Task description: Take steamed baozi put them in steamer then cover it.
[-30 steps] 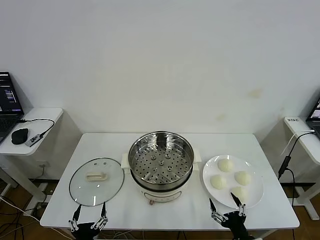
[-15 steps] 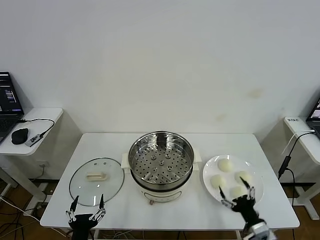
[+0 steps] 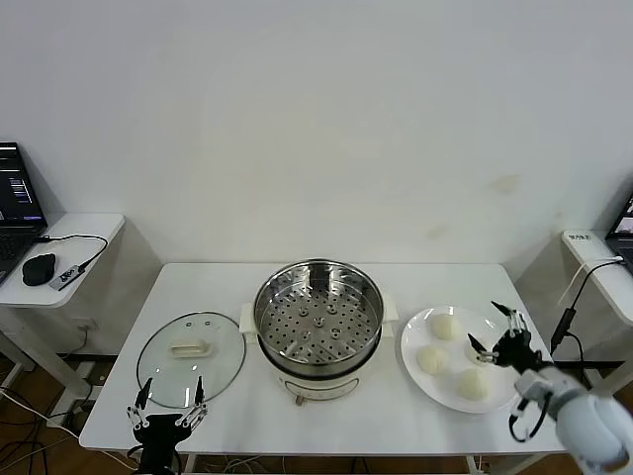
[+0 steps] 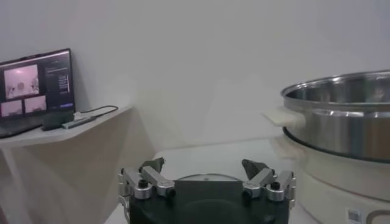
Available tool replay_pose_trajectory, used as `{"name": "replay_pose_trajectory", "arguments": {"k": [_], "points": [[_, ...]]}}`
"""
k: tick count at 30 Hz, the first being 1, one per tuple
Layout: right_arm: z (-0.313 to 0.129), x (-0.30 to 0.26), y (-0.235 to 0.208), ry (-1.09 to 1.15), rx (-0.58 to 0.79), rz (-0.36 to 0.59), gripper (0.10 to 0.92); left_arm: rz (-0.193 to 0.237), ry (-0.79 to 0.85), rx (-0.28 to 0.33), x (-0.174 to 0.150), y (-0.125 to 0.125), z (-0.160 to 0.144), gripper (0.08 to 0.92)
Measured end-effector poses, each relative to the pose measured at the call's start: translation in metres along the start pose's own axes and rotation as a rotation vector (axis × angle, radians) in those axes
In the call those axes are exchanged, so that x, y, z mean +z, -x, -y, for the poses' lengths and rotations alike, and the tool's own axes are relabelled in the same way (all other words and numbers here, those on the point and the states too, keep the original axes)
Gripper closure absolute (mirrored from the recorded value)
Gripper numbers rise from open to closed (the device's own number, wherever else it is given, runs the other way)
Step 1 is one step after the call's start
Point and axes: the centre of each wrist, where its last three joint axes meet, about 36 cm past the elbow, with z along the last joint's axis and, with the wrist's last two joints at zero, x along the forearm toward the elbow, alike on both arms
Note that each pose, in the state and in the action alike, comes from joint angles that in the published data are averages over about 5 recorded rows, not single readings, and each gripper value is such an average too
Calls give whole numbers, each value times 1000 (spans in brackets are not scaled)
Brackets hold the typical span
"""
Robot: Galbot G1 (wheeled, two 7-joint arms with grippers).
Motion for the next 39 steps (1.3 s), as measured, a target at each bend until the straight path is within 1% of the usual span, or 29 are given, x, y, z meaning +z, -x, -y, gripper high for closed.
{"name": "replay_pose_trajectory", "arguments": {"k": [5,11,16,20,27,39], "points": [[38,0,29,-77,-167,-19,200,-9,14,-18,-2,2,-3,177],[69,-3,60,-134,-367,-43,200,-15,22,-36,-2,5,-5,177],[84,-3,81,-171,-505,-75,200,-19,23,-47,-3,8,-7,177],[85,-1,96,-191,-592,-100,200,-22,22,-56,-5,10,-10,177],[83,0,123,-204,-665,-128,200,-29,23,-76,-6,12,-16,177],[77,-13,171,-207,-691,-147,200,-35,36,-100,-5,12,-24,177]]}}
